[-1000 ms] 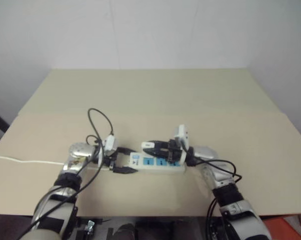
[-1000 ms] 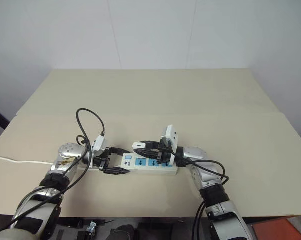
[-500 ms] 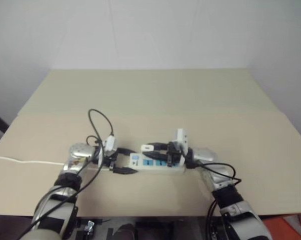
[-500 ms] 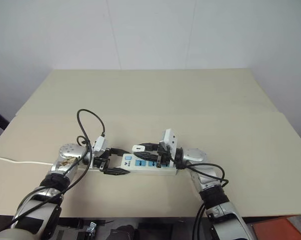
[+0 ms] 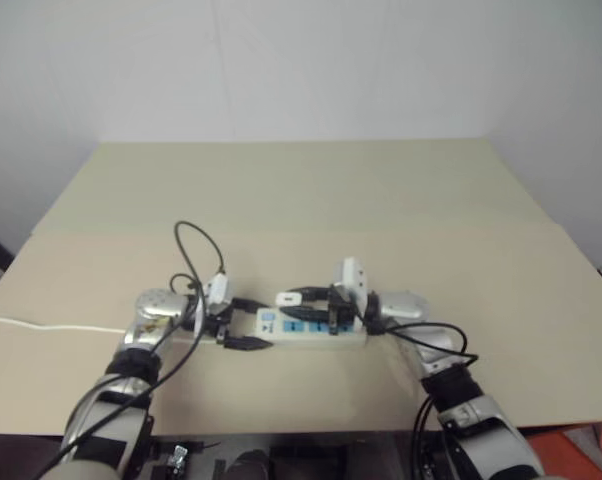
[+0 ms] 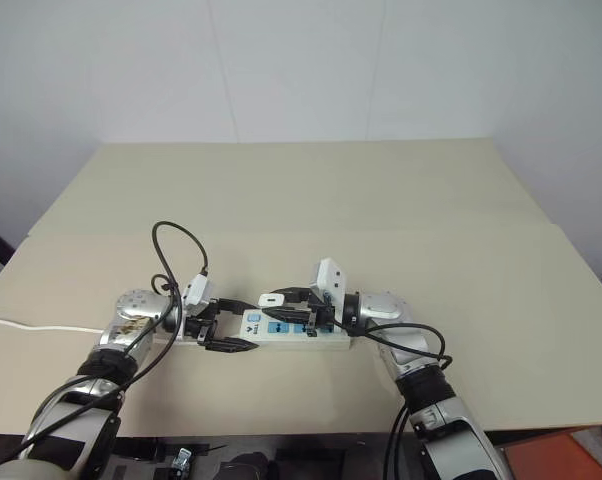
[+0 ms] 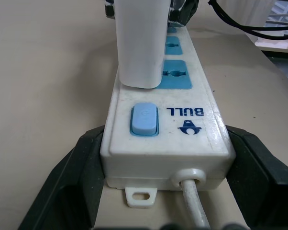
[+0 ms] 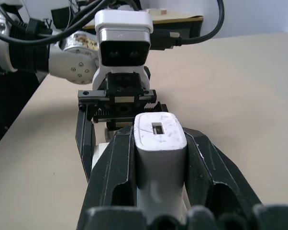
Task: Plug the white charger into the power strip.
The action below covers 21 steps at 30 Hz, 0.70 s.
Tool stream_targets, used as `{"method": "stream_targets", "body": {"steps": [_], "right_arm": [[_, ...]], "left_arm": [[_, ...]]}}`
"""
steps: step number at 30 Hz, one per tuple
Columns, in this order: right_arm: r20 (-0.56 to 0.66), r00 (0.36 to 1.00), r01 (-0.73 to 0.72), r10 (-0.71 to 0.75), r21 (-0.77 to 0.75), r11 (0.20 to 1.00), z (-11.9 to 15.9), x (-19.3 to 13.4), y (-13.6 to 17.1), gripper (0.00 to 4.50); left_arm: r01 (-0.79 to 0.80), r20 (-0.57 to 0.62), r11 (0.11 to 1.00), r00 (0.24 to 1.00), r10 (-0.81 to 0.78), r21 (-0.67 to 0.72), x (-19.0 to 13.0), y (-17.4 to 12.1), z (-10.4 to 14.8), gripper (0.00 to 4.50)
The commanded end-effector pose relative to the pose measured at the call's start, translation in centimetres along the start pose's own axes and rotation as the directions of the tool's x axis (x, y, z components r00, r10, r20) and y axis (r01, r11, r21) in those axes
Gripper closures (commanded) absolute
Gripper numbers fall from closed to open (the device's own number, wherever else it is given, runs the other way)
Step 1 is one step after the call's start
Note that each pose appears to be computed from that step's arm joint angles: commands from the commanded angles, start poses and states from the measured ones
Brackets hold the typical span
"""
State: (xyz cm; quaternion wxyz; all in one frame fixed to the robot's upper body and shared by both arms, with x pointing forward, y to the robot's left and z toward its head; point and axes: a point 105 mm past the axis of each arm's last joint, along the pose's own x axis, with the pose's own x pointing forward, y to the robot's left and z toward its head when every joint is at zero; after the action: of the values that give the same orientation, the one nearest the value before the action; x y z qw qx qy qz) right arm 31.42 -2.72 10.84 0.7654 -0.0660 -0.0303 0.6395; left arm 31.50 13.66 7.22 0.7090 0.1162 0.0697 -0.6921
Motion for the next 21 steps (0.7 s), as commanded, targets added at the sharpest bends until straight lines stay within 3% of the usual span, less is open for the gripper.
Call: {"method": "stream_targets", "body": {"steps": [1,8,21], "right_arm": [[-0.266,0.964,0.071,-0.03,0.147,0.987,-6.4,-2.0,0.5,3.4],[-0.239,0.969,0.117,-0.056,0.248,0.962,-6.3,-2.0,0.2,3.4],[-0.08,0.994,0.089,-0.073,0.218,0.972,-4.0,-1.8,0.1,3.4]], "left_arm": [[-0.01,0.014,0.998,1.0,0.009,0.057,-0.7,0.4,1.2,1.13],[-0.011,0.014,0.998,1.0,0.01,0.057,-0.8,0.3,1.3,1.13],[-0.02,0.015,0.998,1.0,0.019,0.059,-0.8,0.4,1.2,1.13]]}}
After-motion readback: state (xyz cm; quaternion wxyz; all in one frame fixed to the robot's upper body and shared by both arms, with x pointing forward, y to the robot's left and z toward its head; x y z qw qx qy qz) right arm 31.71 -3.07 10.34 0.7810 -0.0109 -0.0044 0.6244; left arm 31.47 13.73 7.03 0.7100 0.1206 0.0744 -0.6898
